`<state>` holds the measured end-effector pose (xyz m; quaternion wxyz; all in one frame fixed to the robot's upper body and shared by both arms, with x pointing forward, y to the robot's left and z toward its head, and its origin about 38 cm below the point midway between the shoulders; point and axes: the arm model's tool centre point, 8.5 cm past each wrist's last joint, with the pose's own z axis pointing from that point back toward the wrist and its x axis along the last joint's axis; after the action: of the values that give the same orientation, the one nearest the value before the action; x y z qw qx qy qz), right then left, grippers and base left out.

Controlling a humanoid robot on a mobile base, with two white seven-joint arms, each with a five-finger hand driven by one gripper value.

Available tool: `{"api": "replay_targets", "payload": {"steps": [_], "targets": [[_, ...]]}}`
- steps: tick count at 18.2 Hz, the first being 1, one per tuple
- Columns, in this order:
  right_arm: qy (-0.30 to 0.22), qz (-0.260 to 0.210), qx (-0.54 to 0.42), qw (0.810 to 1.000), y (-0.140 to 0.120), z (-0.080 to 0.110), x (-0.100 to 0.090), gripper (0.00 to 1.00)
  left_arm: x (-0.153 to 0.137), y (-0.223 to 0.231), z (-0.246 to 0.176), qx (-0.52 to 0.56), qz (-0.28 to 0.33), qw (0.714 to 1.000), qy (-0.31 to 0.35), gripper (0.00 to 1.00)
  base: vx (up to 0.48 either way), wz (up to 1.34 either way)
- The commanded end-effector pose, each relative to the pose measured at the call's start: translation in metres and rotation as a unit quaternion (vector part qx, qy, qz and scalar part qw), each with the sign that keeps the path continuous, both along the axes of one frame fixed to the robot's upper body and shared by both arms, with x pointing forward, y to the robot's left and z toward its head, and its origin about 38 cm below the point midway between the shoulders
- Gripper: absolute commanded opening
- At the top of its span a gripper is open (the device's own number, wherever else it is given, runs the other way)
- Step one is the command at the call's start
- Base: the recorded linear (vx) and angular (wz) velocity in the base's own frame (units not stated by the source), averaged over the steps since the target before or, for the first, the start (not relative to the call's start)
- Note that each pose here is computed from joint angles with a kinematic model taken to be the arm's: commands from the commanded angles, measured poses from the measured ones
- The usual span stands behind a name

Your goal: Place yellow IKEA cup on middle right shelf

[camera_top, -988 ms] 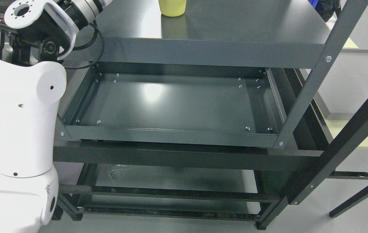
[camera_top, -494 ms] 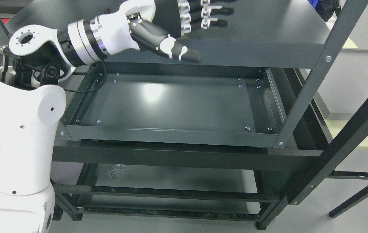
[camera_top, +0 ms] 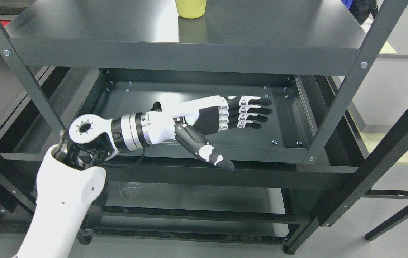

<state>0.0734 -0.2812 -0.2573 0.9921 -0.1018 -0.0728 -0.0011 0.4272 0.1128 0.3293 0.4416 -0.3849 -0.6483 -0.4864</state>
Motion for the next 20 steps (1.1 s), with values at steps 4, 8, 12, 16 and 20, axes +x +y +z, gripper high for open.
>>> {"api": "replay_targets", "payload": {"steps": [4, 8, 12, 16, 20], "targets": [[0.007, -0.004, -0.006, 1.000, -0.010, 0.000, -0.009, 0.99, 0.031, 0.026, -0.152, -0.069, 0.355, 0.931, 0.055, 0.97, 0.000, 0.00], [0.007, -0.004, -0.006, 1.000, -0.010, 0.000, -0.009, 0.99, 0.015, 0.059, -0.169, -0.132, 0.429, 0.893, 0.018, 0.97, 0.000, 0.00], [0.007, -0.004, -0.006, 1.000, -0.010, 0.000, -0.009, 0.99, -0.010, 0.076, -0.182, -0.144, 0.449, 0.882, 0.020, 0.99, 0.000, 0.00], [0.007, -0.004, -0.006, 1.000, -0.010, 0.000, -0.009, 0.99, -0.020, 0.092, -0.167, -0.161, 0.495, 0.854, 0.020, 0.99, 0.000, 0.00], [0.007, -0.004, -0.006, 1.000, -0.010, 0.000, -0.009, 0.99, -0.020, 0.104, -0.146, -0.174, 0.516, 0.839, 0.009, 0.99, 0.000, 0.00]]}}
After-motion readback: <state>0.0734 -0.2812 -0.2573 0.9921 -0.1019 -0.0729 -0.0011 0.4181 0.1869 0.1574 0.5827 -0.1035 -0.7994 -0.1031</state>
